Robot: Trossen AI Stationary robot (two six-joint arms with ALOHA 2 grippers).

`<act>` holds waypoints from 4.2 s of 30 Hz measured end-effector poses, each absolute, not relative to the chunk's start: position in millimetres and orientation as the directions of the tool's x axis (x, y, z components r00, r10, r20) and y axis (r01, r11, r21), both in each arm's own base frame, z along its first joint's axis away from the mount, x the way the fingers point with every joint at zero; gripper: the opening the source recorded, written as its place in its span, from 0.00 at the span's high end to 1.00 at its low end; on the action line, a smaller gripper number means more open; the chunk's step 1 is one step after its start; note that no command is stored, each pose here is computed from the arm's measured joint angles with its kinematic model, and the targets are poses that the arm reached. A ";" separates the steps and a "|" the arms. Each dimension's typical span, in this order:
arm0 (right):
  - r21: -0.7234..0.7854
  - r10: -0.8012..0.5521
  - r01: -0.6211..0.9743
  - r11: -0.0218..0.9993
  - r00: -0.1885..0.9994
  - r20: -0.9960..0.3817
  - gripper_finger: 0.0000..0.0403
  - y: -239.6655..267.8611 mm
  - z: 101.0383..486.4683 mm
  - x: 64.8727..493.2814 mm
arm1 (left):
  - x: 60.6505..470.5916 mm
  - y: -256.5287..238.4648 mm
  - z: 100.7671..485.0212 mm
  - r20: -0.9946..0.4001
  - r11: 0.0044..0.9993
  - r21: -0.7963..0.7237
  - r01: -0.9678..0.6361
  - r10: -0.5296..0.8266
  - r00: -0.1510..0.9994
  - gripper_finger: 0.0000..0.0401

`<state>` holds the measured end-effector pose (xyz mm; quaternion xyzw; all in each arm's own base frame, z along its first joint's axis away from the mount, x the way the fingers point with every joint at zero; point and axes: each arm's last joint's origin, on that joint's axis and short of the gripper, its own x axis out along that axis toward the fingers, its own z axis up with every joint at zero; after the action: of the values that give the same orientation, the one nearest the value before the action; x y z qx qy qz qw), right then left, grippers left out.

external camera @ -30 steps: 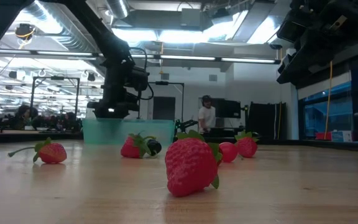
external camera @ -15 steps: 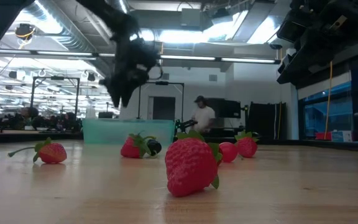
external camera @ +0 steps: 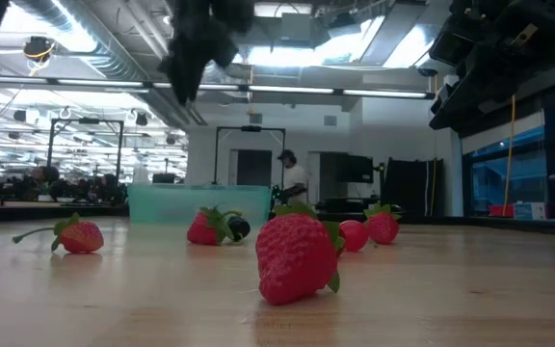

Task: Pick and placing Produce into tupperware
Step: Put the red strawberry into the blue bin

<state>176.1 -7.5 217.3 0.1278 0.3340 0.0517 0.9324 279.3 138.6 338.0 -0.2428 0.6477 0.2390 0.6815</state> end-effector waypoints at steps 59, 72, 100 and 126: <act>0.265 0.180 -0.021 0.964 0.785 -0.593 0.59 -7.6 219.0 177.4 | 185.4 -34.5 213.4 -0.813 0.949 -0.228 -0.220 -0.061 0.579 0.65; 0.265 0.179 -0.020 0.964 0.786 -0.592 0.59 -7.8 219.1 177.5 | 210.2 -66.6 188.5 -0.730 0.916 -0.393 -0.077 -0.260 0.632 0.67; 0.266 0.178 -0.019 0.964 0.790 -0.587 0.59 -7.9 219.6 177.9 | 228.3 -120.8 159.8 -0.912 0.956 -0.239 -0.172 -0.160 0.376 0.67; 0.264 0.178 -0.021 0.964 0.790 -0.587 0.59 -7.9 219.6 177.8 | 242.4 -126.6 133.2 -0.916 0.964 -0.181 -0.193 -0.094 0.391 0.73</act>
<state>177.8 -7.9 219.6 0.1226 0.3196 0.0529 0.9381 242.4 -126.6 133.2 -0.1301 0.5510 0.0299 0.8238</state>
